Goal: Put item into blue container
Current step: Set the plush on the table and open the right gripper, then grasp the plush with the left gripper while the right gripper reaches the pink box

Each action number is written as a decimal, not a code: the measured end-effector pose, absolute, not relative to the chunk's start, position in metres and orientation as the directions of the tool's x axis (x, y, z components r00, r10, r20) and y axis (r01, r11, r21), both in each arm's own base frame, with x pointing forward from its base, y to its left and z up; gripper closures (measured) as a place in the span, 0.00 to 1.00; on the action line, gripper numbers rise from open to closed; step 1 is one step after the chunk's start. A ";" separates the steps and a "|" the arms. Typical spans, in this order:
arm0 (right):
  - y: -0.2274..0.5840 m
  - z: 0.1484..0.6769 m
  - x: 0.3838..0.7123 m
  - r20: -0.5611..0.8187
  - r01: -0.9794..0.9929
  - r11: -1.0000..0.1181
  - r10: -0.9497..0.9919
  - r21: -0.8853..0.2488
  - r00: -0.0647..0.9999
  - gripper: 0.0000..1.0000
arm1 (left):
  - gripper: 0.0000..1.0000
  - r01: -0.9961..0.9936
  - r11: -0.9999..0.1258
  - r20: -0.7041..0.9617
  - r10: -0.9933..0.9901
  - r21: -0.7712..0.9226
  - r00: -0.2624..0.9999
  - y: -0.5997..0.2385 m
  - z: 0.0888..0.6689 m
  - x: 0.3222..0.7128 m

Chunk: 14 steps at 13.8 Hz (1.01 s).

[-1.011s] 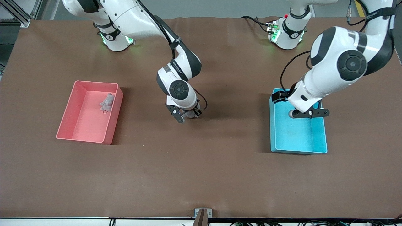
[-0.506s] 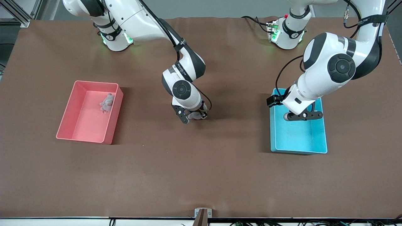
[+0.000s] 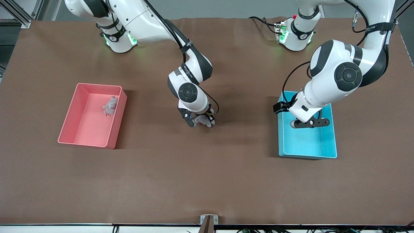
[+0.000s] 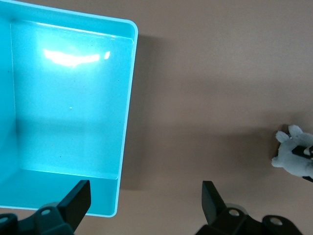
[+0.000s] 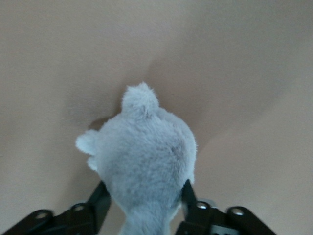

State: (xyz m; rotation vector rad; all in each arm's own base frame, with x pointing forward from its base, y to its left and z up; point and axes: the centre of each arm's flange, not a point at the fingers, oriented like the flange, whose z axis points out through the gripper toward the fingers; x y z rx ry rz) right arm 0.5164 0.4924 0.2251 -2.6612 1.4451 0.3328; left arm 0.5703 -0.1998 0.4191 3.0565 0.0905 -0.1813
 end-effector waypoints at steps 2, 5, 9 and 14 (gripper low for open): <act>0.483 0.236 0.527 -0.236 -0.841 -0.539 -0.823 0.040 0.516 0.07 | 0.00 0.061 -0.995 -0.119 0.052 0.076 0.992 -0.201 0.419 0.570; 0.445 0.284 0.558 -0.257 -0.837 -0.542 -0.821 0.070 0.510 0.00 | 0.00 0.069 -0.992 -0.115 0.056 0.110 0.992 -0.211 0.420 0.569; 0.340 0.382 0.593 -0.319 -0.777 -0.624 -0.755 0.084 0.573 0.00 | 0.00 0.132 -0.978 -0.079 0.121 0.161 0.990 -0.253 0.402 0.570; 0.208 0.415 0.607 -0.348 -0.752 -0.659 -0.709 0.016 0.614 0.00 | 0.00 0.260 -0.934 -0.066 0.252 0.245 0.966 -0.386 0.360 0.547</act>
